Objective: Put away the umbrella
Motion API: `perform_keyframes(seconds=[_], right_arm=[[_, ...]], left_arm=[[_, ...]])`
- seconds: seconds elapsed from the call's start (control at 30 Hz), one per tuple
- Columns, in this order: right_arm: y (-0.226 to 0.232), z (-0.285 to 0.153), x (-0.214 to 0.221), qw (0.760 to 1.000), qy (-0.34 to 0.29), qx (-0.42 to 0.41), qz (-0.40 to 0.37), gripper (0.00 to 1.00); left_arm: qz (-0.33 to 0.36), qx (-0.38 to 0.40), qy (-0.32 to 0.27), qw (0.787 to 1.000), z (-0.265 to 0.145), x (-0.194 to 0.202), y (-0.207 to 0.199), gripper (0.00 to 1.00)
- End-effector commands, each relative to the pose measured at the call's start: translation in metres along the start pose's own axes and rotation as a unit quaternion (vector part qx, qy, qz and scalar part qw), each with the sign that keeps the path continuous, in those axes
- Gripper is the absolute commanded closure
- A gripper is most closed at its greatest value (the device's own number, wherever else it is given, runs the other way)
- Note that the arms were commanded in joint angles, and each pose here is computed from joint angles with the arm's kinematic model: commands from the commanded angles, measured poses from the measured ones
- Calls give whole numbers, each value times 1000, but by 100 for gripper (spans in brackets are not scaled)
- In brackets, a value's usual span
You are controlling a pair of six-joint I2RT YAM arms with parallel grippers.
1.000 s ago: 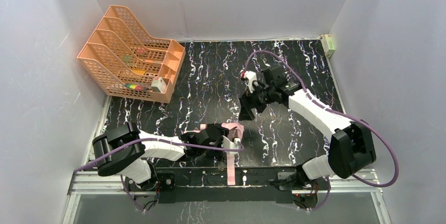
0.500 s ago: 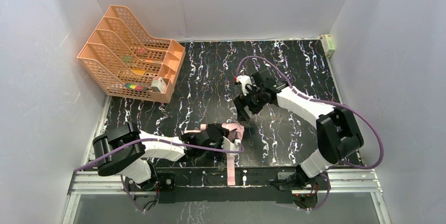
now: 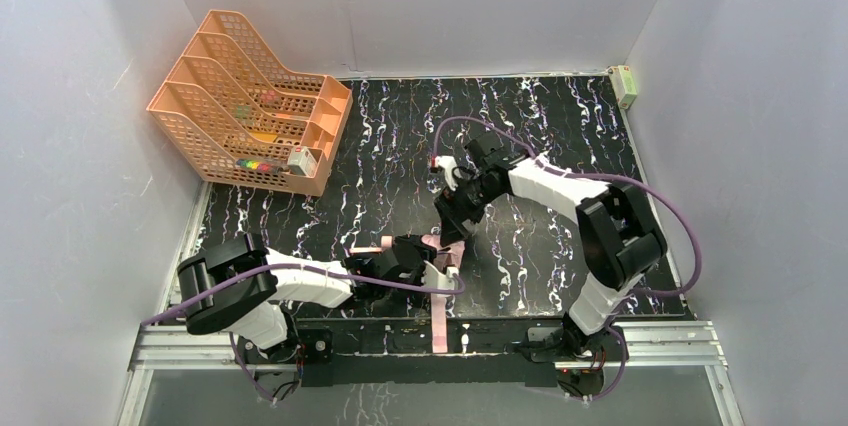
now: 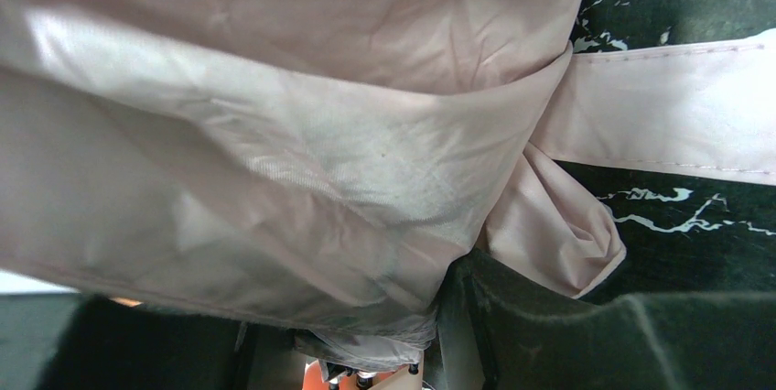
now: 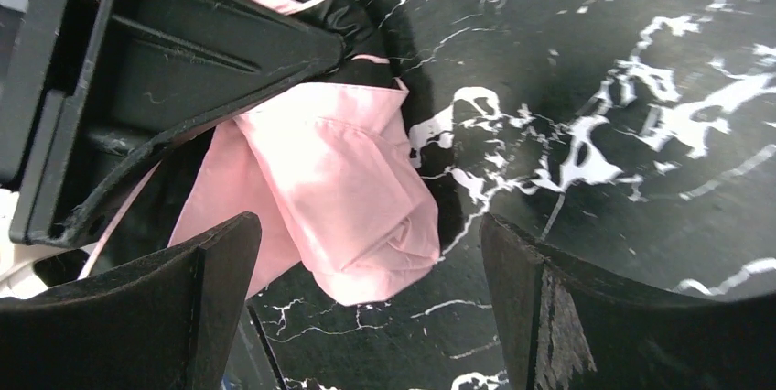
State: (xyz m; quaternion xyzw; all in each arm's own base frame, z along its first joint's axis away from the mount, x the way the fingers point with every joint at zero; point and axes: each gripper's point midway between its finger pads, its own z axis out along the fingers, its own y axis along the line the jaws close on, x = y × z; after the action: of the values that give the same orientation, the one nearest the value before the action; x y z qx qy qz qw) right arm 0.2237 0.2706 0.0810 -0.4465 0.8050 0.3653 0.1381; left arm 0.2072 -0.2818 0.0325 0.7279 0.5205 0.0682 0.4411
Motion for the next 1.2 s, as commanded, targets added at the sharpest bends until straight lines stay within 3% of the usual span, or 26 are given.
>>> perform_keyframes(seconds=[0.0, 0.3, 0.43, 0.63, 0.87, 0.9, 0.97, 1.17], right_arm=[[13, 9, 0, 998, 17, -56, -34, 2], [21, 38, 28, 991, 88, -95, -25, 3], [16, 45, 45, 990, 116, -81, -10, 9], [-1, 48, 70, 986, 160, -36, 12, 37], [-9, 48, 80, 983, 182, 2, 17, 61], [-10, 49, 81, 983, 184, 7, 15, 64], [-15, 49, 83, 982, 185, 24, 10, 72], [-29, 45, 76, 983, 167, 77, -4, 95]], left_arm=[[42, 77, 41, 995, -5, 29, -44, 100], [58, 70, 45, 995, -3, 32, -45, 100], [60, 70, 47, 995, -3, 34, -45, 100], [59, 67, 46, 995, -5, 34, -43, 100], [39, 46, 41, 997, -6, 29, -33, 100], [33, 40, 39, 998, -7, 27, -31, 97], [13, 23, 31, 999, -8, 21, -22, 83], [-60, -12, 4, 998, -21, 5, -2, 61]])
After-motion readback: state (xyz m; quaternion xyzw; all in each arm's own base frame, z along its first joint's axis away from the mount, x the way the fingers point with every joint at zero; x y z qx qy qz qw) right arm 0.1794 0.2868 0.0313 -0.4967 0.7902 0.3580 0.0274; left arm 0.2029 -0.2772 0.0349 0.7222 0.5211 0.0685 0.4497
